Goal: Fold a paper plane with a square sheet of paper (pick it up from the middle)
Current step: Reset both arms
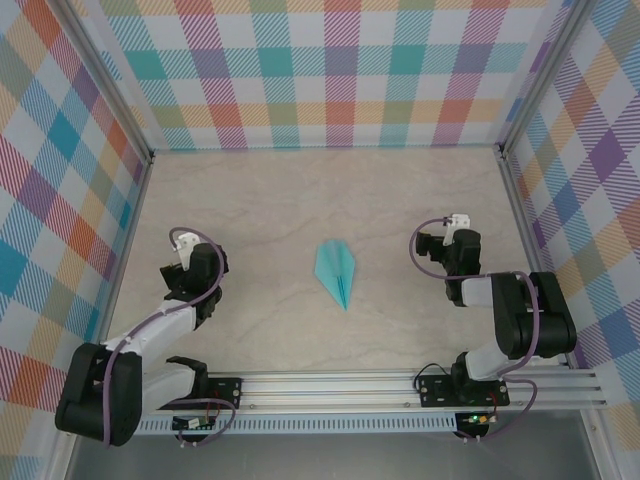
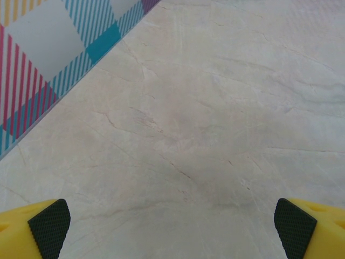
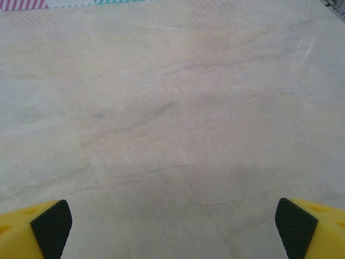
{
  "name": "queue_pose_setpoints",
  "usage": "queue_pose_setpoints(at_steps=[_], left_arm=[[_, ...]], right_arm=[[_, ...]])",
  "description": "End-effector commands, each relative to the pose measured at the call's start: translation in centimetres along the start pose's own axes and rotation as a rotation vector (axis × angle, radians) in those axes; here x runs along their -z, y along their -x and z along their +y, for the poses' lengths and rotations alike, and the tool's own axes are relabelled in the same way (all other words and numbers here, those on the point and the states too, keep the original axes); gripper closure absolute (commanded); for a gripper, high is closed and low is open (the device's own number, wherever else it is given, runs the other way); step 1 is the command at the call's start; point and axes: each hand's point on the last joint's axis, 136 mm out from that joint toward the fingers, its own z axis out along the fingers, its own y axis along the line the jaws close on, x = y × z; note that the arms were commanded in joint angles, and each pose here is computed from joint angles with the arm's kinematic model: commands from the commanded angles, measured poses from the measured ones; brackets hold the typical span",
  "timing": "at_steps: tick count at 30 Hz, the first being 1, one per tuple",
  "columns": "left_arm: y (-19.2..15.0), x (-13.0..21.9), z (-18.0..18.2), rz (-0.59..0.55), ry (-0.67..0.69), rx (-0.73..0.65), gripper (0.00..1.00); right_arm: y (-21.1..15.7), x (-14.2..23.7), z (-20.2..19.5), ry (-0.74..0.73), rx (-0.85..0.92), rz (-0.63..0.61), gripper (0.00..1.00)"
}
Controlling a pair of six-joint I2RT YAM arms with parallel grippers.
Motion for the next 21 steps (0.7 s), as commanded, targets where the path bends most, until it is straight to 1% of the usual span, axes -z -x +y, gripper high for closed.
queue_pose_setpoints(at_steps=[1,5,7,11,15,17,18,21], left_arm=[[1.9,-1.1,-1.4,-0.073,-0.055,0.0,0.0],[2.8,-2.1,-3.0,-0.118,-0.104,-0.035,0.0],[2.9,-2.8,-3.2,-0.112,-0.119,-0.033,0.0],[3.4,-3.7,-3.2,-0.129,-0.145,0.014,0.0],[3.3,-4.5,-3.6,-0.118,-0.212,0.064,0.0],[2.8,-4.9,-3.8,-0.156,-0.23,0.097,0.0],[2.7,-4.9,-4.4,-0.146,-0.259,0.075,0.0],[2.6,-5.0,-5.2,-0.13,-0.292,0.052,0.0]], right_arm=[[2.0,0.1,0.5,0.034,-0.002,-0.072,0.0],[1.9,0.1,0.5,0.036,-0.001,-0.069,0.0],[2.0,0.0,0.6,0.038,-0.002,-0.069,0.0],[1.9,0.0,0.5,0.036,-0.003,-0.068,0.0],[1.9,0.0,0.5,0.037,-0.002,-0.067,0.0],[1.9,0.0,0.5,0.038,-0.002,-0.068,0.0],[1.9,0.0,0.5,0.037,-0.002,-0.067,0.0],[1.9,0.0,0.5,0.039,-0.002,-0.067,0.0]])
